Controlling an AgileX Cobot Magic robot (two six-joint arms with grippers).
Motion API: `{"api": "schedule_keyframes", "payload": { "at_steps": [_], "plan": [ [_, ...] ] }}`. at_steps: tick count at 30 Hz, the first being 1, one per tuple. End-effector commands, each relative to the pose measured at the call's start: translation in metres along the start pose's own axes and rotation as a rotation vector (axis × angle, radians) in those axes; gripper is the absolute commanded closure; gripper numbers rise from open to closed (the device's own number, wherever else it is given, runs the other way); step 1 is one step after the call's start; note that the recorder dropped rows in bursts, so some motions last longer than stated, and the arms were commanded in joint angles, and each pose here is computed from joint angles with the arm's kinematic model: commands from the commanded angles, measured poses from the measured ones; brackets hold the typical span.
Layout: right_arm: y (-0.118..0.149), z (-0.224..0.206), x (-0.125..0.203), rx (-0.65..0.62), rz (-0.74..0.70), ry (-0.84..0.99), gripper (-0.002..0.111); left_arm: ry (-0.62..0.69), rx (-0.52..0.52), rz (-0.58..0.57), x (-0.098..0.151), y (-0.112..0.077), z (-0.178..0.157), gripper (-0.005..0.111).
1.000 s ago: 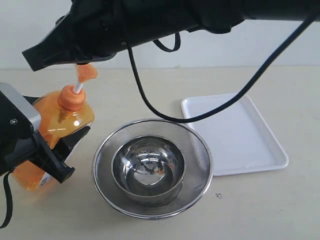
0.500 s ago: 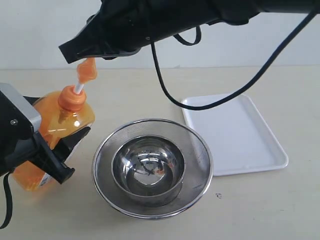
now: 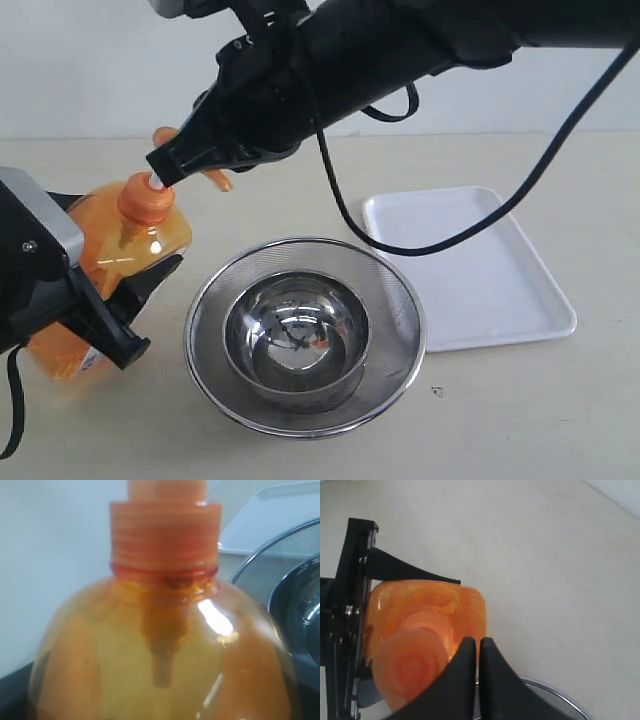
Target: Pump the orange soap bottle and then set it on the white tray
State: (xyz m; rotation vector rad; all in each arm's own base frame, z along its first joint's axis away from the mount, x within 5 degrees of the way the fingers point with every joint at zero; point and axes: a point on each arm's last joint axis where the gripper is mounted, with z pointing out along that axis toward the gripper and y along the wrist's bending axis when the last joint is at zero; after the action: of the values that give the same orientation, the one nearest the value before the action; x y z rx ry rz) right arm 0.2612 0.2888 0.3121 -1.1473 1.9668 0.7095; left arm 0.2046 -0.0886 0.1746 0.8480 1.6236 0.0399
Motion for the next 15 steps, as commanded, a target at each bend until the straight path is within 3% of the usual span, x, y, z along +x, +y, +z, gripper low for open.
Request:
{"api": "schedule_keyframes", "payload": {
  "at_steps": [1,15],
  "plan": [
    [0.001,-0.009,-0.004,0.009,-0.005,-0.019,0.108,-0.081,-0.040,0.004,-0.010,0.005,0.001,0.102],
    [0.017,-0.094,-0.031,0.135,0.024,-0.162,0.108,-0.080,-0.020,0.046,-0.008,0.002,0.004,0.102]
  ]
}}
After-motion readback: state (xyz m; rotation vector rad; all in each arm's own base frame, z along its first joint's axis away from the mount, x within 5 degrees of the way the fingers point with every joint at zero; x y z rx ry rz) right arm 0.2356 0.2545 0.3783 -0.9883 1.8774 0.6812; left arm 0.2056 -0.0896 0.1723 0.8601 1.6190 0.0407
